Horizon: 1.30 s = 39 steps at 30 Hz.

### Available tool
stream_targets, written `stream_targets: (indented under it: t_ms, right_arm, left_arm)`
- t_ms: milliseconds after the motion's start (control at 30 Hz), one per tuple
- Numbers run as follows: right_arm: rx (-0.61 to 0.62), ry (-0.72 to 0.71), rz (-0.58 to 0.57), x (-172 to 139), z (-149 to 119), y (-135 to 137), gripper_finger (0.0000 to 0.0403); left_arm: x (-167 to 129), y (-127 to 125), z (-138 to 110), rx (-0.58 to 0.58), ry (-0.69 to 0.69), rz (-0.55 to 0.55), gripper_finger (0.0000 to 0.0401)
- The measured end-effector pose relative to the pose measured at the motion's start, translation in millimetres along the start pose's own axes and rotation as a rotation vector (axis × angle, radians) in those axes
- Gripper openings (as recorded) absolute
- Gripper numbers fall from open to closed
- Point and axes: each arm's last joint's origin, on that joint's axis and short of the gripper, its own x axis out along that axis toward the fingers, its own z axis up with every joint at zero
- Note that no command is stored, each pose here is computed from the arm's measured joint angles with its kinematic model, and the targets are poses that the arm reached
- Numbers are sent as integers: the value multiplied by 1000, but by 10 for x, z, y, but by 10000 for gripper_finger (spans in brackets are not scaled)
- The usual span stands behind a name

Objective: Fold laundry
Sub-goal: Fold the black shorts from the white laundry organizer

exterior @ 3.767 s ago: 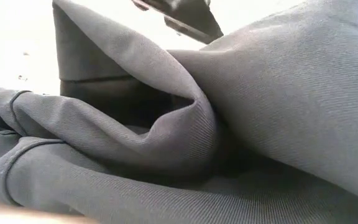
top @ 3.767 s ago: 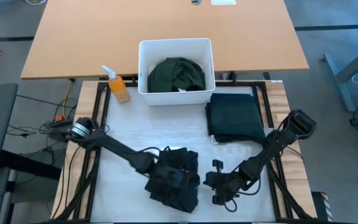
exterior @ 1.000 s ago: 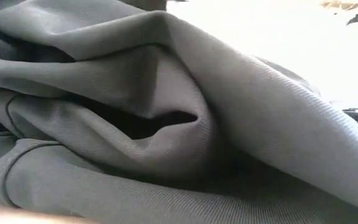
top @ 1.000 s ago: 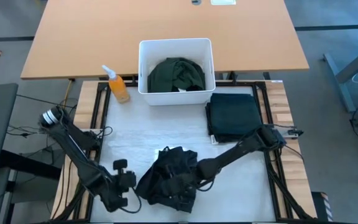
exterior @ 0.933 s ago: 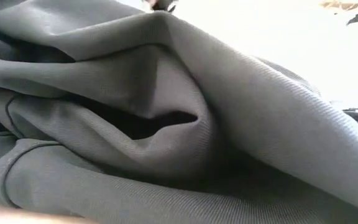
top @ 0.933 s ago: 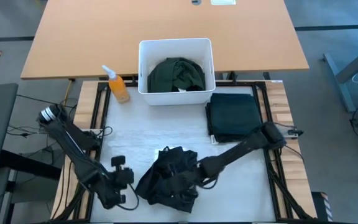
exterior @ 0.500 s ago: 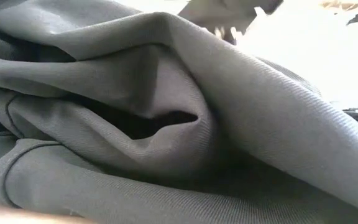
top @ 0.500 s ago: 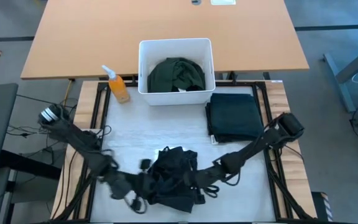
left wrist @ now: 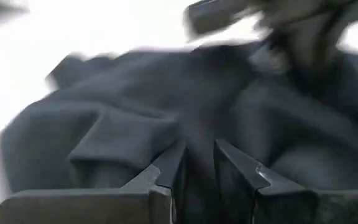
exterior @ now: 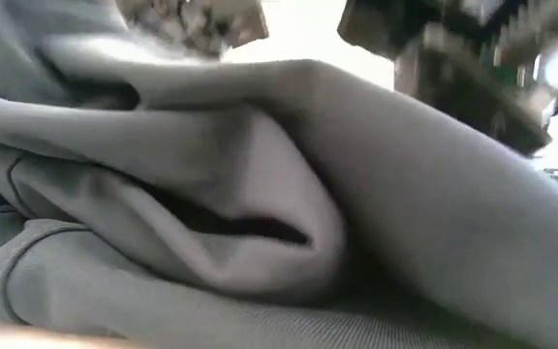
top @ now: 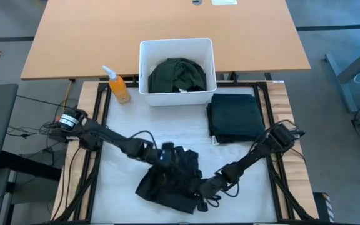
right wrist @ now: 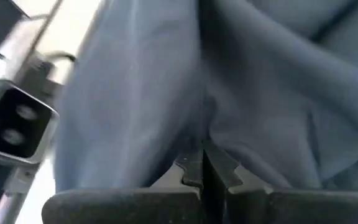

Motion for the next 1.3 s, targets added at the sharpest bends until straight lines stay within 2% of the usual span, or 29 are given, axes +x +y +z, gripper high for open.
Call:
stream_targets:
  t_ms: [167,267,433,567,633,733,800,867,967,1133,1233,1300]
  right_arm:
    - [-32,46,-10,-66,11,-6,20]
    - [-84,36,-15,-160,92,8,20]
    - [-168,-9,-43,-349,244,14,20]
    - [-181,-91,-52,-492,260,-31,20]
    - [-163,-168,-46,-528,274,-82,20]
    - [-123,-288,18,-507,370,-133,20]
    - [-123,-330,61,-424,415,-162,20]
    - [-123,-325,64,-294,436,-184,20]
    - [-130,-310,53,-80,487,-179,20]
    - [-157,-256,26,166,584,-149,20]
    - [-167,-234,19,258,684,-104,20]
    - [-187,-215,18,319,745,-66,20]
  left_arm:
    - [-208,87,-175,-59,182,206,43]
    - [-318,34,-238,-93,216,289,18]
    - [-466,-178,-321,-100,140,470,3]
    - [-610,-269,-638,-168,32,580,0]
    - [-670,-273,-764,-242,-57,537,0]
    - [-718,-312,-740,-308,-303,330,0]
    - [-734,-334,-670,-282,-476,166,0]
    - [-708,-307,-615,-243,-574,85,0]
    - [-535,-185,-602,-204,-515,75,0]
    - [-180,-5,-523,-151,-303,-110,0]
    - [-71,138,-520,-126,-177,-64,0]
    - [-44,254,-449,-112,-158,-8,0]
